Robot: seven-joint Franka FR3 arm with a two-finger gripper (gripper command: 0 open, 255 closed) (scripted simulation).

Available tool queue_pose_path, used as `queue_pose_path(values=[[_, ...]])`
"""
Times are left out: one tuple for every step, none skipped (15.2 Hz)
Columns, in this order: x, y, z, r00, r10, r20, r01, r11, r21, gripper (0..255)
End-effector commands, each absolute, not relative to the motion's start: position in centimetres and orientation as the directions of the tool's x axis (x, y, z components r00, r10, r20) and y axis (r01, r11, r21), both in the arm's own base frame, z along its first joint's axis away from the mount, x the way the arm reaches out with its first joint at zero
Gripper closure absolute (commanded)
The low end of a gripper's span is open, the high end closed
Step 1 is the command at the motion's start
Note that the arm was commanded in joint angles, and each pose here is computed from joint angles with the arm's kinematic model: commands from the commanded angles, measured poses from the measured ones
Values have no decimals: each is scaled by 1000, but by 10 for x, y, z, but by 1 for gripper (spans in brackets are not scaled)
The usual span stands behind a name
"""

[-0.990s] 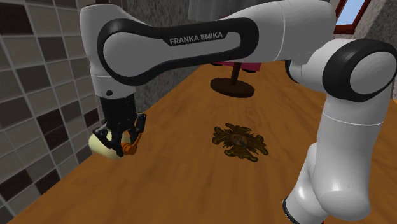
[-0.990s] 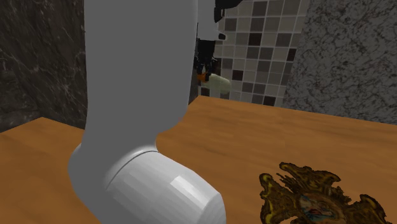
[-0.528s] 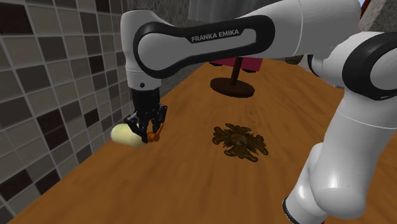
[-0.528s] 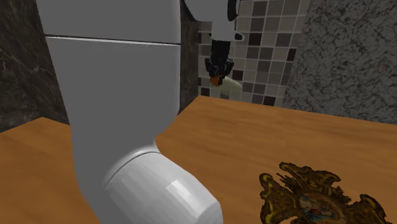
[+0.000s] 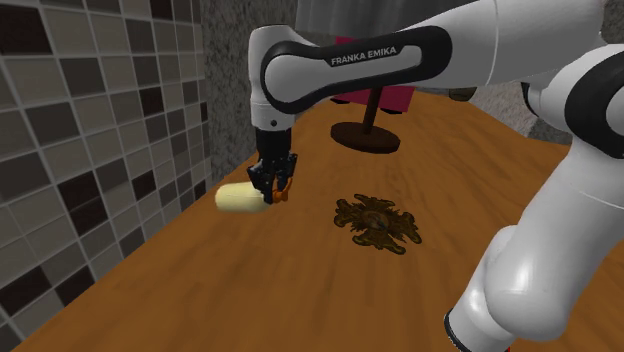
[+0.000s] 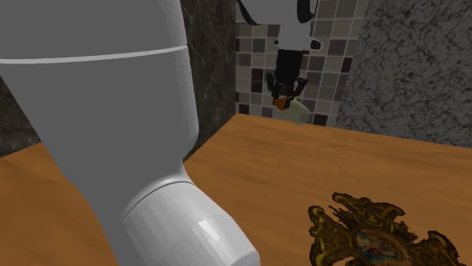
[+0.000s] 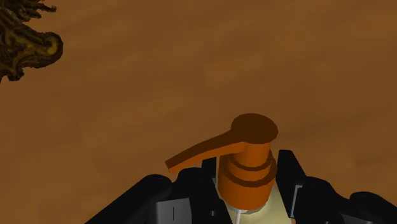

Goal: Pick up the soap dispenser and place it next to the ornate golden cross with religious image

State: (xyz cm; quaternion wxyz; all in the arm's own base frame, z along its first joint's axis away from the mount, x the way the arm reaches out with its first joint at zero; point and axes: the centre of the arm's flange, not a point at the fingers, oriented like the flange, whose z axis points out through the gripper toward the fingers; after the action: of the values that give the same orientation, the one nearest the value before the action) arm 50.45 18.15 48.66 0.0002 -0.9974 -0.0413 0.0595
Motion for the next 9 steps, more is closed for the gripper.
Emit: queue_pose_path(values=[[504, 158, 488, 989, 84, -118, 84, -996, -6, 255], [505, 145, 488, 989, 84, -118, 84, -996, -6, 255], [505, 131, 488, 989, 84, -118, 84, -996, -6, 255], [505, 118, 488, 989, 84, -118, 84, -996, -6, 255], [505, 105, 488, 989, 84, -118, 84, -996, -6, 255], [506, 92, 488, 989, 84, -118, 84, -996, -6, 255], [506, 79, 488, 989, 84, -118, 84, -996, -6, 255], [506, 65, 488, 989, 84, -118, 84, -996, -6, 255], [506, 52, 488, 989, 84, -118, 84, -996, -6, 255]])
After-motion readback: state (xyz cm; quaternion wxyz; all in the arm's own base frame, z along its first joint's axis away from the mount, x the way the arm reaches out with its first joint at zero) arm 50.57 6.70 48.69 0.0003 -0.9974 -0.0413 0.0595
